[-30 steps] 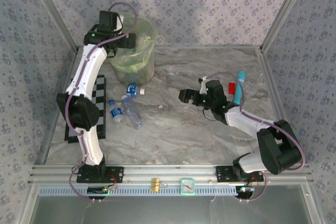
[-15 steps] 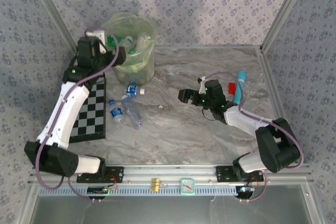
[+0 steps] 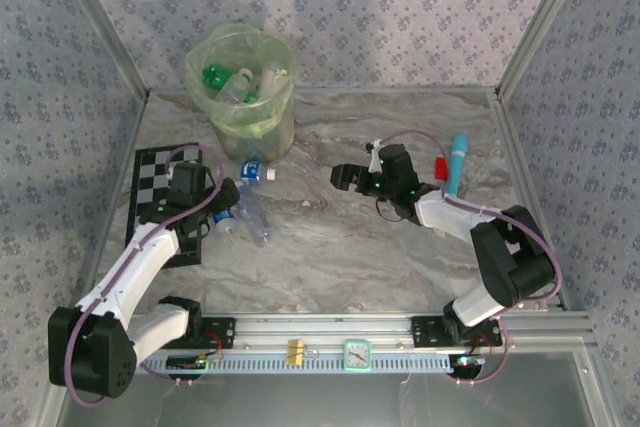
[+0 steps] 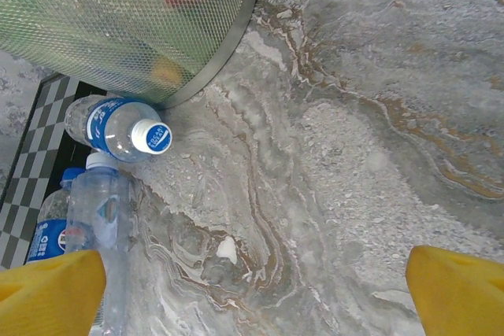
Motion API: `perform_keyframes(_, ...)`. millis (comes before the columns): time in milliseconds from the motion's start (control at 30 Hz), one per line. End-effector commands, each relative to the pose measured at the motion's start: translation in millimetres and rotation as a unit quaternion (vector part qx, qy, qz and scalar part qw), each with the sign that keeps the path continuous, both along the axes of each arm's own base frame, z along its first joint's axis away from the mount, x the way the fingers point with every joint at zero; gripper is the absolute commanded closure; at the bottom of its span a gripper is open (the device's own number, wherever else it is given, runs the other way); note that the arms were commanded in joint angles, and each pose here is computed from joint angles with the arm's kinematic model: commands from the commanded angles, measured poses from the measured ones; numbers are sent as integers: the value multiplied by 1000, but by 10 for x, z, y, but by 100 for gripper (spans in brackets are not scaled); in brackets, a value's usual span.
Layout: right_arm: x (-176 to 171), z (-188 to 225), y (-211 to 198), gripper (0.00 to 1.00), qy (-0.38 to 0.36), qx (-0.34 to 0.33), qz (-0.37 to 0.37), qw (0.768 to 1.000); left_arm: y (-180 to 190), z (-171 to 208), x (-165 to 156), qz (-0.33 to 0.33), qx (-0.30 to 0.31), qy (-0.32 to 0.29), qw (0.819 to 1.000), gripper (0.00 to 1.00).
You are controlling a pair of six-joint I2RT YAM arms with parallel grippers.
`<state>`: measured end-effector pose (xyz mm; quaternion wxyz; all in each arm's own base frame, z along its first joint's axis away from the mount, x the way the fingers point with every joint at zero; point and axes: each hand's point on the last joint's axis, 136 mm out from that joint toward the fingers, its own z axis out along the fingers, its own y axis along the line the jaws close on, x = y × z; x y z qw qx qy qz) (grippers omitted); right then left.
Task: Put the plastic bottles in the bin
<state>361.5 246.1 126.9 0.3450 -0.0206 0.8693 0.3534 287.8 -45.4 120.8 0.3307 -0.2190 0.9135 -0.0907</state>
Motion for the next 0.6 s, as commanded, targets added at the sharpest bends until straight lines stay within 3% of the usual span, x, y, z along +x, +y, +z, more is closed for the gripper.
perform_keyframes(0,42,133,116,0,-8,15,11,1000,-49,-87,-31,31,-38,-4,999,4)
perform_keyframes(567,-3,84,101,0,-1,7,10,1000,-203,-667,-105,21,-24,61,998,15)
